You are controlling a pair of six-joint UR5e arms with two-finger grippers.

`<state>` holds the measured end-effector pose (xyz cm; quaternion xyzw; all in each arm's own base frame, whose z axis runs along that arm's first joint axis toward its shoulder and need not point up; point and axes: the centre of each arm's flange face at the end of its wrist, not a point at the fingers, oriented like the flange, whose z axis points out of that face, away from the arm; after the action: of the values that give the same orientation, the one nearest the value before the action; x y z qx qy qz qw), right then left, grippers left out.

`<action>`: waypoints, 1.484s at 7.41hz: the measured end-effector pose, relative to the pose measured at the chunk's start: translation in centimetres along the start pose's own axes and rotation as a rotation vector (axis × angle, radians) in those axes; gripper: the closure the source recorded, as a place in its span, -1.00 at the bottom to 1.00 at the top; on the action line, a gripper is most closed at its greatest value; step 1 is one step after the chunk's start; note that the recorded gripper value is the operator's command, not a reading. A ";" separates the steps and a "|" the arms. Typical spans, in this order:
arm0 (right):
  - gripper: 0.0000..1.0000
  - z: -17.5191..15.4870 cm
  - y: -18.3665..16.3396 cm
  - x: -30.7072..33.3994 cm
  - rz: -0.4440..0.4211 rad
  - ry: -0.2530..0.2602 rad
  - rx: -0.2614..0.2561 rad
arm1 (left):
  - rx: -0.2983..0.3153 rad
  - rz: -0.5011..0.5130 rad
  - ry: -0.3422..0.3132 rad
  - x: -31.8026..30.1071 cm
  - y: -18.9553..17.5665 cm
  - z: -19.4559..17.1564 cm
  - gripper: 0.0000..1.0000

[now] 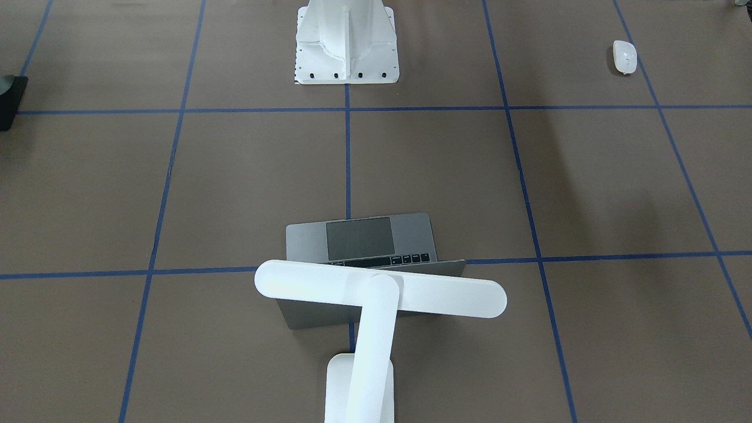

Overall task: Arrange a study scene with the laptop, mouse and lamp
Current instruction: 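Carry the dark grey lamp shade with the right gripper toward the table, then lower the dark grey pad with the right gripper beside the laptop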

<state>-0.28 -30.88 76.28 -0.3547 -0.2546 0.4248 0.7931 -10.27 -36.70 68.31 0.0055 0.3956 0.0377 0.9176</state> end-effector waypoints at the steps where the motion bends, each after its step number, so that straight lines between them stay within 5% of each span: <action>1: 1.00 -1.8 0.8 -2.7 -0.038 -0.032 0.020 | 0.000 0.000 0.000 0.0 0.0 0.0 -1.00; 7: 1.00 -14.3 7.6 -20.6 0.031 -0.246 0.089 | -0.006 -0.010 0.002 -0.3 0.1 0.3 -1.00; 11: 1.00 -17.2 19.4 -32.0 0.098 -0.295 0.059 | -0.007 -0.014 0.002 -0.4 0.1 0.4 -1.00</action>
<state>-14.03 -56.63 47.21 -0.2769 -0.3383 0.5177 0.7354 -10.26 -36.63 68.87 -0.0007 0.3965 0.0329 0.9174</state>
